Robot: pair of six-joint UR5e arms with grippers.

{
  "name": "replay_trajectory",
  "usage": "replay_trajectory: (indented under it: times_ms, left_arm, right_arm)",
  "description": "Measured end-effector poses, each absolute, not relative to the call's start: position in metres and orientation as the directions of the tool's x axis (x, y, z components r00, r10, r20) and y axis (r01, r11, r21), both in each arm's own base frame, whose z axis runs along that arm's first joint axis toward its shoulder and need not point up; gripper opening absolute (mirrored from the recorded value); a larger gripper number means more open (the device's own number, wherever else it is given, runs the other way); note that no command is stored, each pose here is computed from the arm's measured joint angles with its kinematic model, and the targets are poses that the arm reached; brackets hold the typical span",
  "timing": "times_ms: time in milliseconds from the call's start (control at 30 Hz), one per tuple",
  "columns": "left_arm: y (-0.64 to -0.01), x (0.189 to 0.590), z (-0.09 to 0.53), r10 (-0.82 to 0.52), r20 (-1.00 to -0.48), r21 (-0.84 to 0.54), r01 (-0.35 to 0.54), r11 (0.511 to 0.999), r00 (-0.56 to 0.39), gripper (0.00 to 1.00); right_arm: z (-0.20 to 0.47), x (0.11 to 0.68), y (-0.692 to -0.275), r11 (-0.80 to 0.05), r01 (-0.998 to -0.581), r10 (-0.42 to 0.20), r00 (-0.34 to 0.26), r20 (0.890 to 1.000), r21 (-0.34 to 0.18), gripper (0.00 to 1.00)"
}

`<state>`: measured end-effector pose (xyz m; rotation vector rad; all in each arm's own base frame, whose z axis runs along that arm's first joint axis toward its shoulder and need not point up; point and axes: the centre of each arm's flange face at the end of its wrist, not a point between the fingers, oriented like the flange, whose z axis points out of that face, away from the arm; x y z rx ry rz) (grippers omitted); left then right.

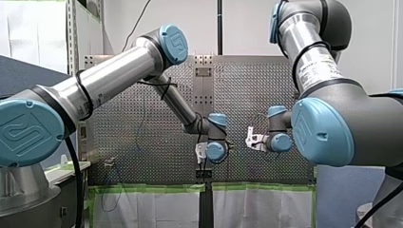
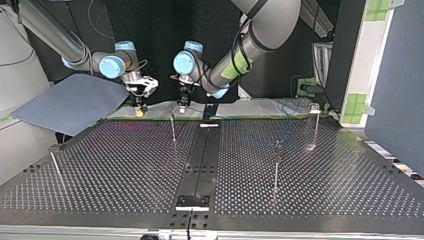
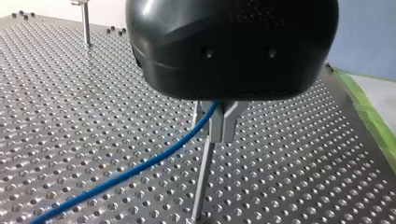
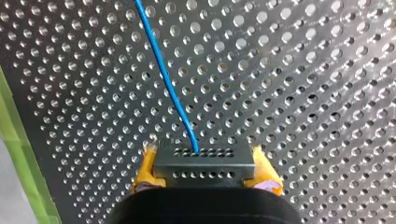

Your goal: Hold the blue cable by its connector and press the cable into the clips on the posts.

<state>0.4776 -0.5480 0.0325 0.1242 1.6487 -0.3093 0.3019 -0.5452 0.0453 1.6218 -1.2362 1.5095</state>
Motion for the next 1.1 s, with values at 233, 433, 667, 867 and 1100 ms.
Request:
replay_trajectory:
  times_ms: [233,433,667,867,1100]
  left_arm:
    - [-0.549,0.48,0.035,-0.114,-0.988,-0.139,0.267,0.954,-0.105,0.0]
    - [-0.549,0.482,0.035,-0.116,-0.987,-0.141,0.272,0.952,-0.107,0.0]
    - [-0.551,0.484,0.038,-0.132,-0.985,-0.158,0.288,0.945,-0.107,0.0]
    - [-0.552,0.487,0.039,-0.151,-0.982,-0.177,0.291,0.94,-0.11,0.0]
    - [-0.55,0.489,0.039,-0.162,-0.98,-0.19,0.294,0.937,-0.117,0.0]
  right_arm:
    - [0.051,0.295,-0.556,-0.382,-0.91,-0.232,-0.074,0.97,-0.16,0.0]
    - [0.055,0.293,-0.563,-0.379,-0.912,-0.228,-0.072,0.971,-0.157,0.0]
    - [0.056,0.293,-0.565,-0.38,-0.912,-0.224,-0.07,0.972,-0.154,0.0]
    - [0.057,0.294,-0.566,-0.382,-0.912,-0.221,-0.066,0.973,-0.149,0.0]
    - [0.058,0.297,-0.566,-0.398,-0.905,-0.213,-0.067,0.975,-0.149,0.0]
